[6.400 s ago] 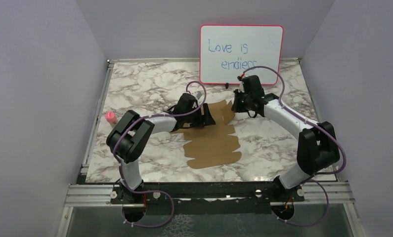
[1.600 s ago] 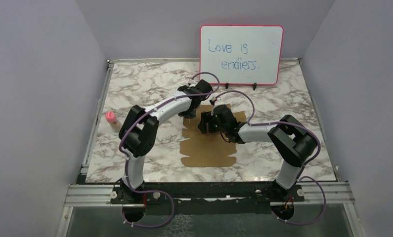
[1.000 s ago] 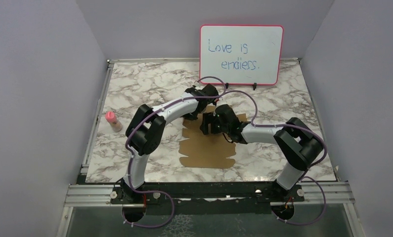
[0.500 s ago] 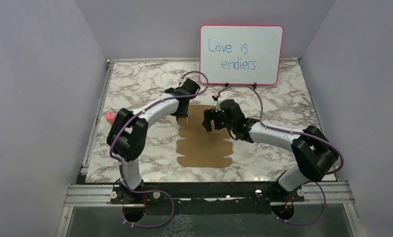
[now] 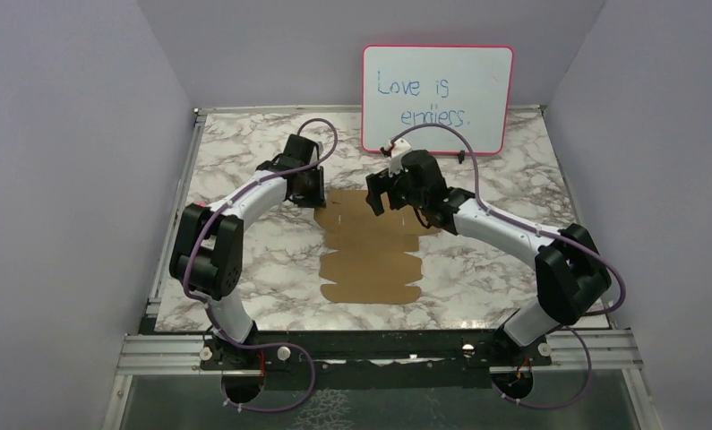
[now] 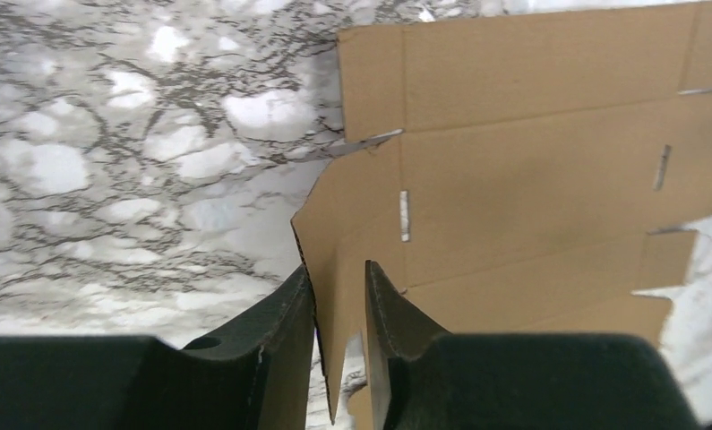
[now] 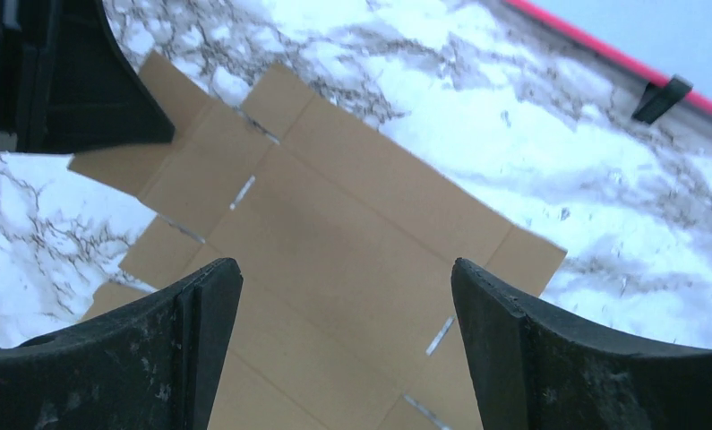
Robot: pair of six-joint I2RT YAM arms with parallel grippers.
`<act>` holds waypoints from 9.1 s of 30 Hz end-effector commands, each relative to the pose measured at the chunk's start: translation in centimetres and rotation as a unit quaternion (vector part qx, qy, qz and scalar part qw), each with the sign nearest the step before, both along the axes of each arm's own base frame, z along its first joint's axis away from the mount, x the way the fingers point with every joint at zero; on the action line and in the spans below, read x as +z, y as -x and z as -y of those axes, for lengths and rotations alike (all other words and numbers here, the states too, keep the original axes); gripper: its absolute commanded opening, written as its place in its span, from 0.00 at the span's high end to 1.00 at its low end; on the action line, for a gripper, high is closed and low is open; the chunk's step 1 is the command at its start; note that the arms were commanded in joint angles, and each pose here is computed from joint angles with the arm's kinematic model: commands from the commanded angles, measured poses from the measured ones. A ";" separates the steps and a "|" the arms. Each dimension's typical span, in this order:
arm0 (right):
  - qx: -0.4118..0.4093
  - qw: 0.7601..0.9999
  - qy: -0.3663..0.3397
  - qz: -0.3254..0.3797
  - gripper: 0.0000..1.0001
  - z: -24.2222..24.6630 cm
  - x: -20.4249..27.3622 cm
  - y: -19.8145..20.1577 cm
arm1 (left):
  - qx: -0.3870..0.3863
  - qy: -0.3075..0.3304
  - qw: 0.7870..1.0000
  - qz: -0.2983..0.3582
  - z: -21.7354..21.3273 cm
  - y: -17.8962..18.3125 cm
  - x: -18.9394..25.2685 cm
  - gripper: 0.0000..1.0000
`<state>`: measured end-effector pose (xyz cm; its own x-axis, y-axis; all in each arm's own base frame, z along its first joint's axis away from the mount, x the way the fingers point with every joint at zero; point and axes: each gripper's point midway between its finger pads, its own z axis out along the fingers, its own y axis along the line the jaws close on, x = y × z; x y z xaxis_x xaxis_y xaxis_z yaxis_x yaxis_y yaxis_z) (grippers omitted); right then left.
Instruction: Fold the paper box
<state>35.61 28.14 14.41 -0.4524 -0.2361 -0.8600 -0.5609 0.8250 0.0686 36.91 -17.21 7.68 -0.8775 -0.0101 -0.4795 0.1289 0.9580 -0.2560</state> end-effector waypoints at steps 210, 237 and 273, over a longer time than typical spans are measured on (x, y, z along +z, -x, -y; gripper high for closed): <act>0.365 0.856 0.223 0.290 0.99 -5.7 3.5 -2.2 | 0.141 0.321 0.921 0.171 3.1 1.5 7.0 0.66; 0.364 0.851 0.233 0.299 0.99 -5.2 2.6 -1.5 | 0.085 0.265 0.931 0.234 1.5 1.0 9.6 0.58; 0.310 0.803 0.271 0.431 0.99 -6.5 5.0 0.5 | 0.100 0.275 0.936 0.198 1.1 2.1 6.3 0.78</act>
